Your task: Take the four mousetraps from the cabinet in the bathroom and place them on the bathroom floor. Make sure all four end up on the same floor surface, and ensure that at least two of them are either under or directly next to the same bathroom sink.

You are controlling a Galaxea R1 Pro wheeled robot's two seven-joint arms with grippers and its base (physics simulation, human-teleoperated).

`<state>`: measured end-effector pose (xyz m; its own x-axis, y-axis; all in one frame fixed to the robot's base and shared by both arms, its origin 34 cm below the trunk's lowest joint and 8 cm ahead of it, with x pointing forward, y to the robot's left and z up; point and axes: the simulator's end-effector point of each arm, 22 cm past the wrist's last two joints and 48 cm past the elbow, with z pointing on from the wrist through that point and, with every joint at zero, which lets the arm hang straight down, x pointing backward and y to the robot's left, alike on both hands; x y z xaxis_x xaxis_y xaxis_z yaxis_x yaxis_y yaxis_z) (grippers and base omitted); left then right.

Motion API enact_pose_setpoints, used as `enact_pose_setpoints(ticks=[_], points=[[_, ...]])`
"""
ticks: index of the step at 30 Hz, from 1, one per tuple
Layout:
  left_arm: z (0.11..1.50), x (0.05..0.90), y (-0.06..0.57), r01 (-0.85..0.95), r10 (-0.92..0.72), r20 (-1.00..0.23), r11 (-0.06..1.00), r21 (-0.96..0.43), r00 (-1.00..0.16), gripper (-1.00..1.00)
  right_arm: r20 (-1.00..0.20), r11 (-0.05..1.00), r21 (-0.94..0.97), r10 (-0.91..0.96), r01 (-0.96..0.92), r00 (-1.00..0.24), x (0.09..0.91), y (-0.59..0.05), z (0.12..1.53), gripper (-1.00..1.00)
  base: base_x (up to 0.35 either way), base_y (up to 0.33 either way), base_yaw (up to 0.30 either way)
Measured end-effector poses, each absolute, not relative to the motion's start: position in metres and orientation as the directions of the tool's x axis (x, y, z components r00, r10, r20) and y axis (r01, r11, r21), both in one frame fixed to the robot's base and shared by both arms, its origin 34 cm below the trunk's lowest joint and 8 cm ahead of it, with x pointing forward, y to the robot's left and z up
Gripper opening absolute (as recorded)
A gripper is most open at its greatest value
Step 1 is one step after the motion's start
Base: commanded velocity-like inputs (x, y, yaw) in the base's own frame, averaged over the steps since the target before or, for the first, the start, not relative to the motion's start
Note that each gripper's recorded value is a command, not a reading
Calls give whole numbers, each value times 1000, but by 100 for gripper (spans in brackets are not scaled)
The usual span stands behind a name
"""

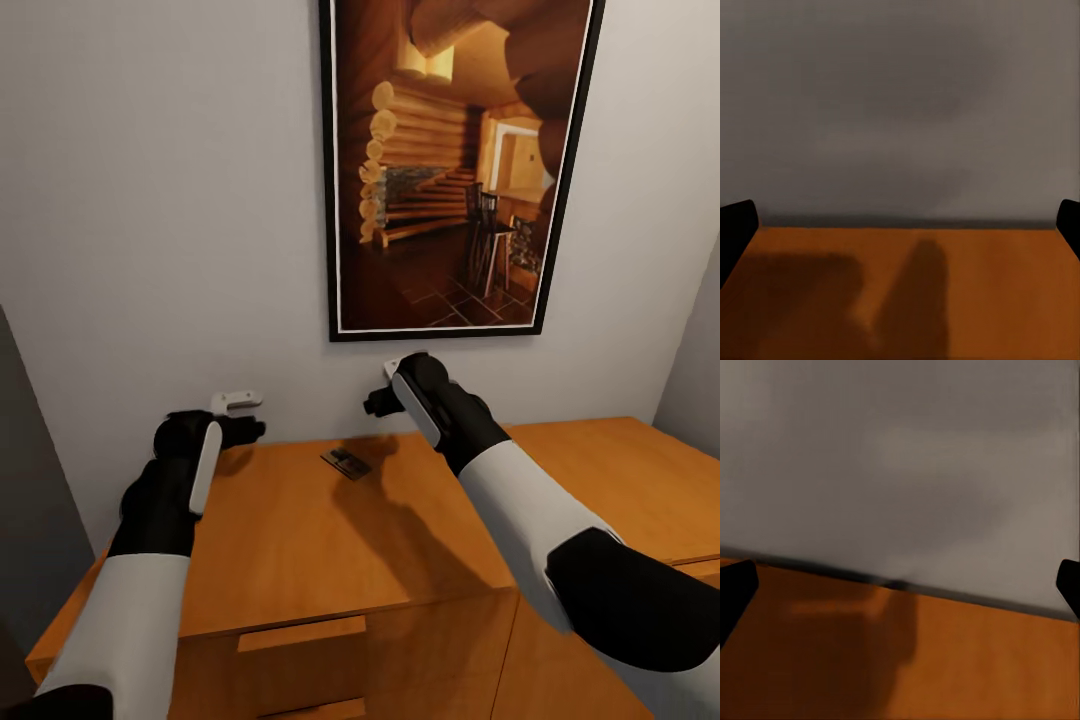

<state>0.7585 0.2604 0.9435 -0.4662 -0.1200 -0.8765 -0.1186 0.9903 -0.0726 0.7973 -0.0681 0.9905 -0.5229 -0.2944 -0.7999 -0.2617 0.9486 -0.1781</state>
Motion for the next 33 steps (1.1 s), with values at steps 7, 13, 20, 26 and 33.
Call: enact_pose_setpoints(ticks=[7, 13, 20, 26, 33], points=[[942, 779, 256, -108, -114, -848, 992, -67, -517, 100, -802, 950, -184, -294, -254, -519, 801, -71, 1000, 100, 0, 0, 0], [948, 788, 256, -105, -112, -841, 992, -66, -530, 100, -789, 951, -194, -296, -239, -539, 806, -79, 1002, 100, 0, 0, 0], [951, 790, 259, -118, -114, -838, 991, -59, -534, 100, -762, 956, -203, -291, -213, -579, 813, -94, 1002, 100, 0, 0, 0], [950, 790, 262, -123, -113, -836, 991, -55, -536, 100, -753, 959, -190, -281, -212, -595, 814, -95, 1000, 100, 0, 0, 0], [951, 790, 266, -123, -128, -835, 990, -73, -535, 100, -750, 963, -149, -258, -224, -610, 811, -89, 998, 100, 0, 0, 0]])
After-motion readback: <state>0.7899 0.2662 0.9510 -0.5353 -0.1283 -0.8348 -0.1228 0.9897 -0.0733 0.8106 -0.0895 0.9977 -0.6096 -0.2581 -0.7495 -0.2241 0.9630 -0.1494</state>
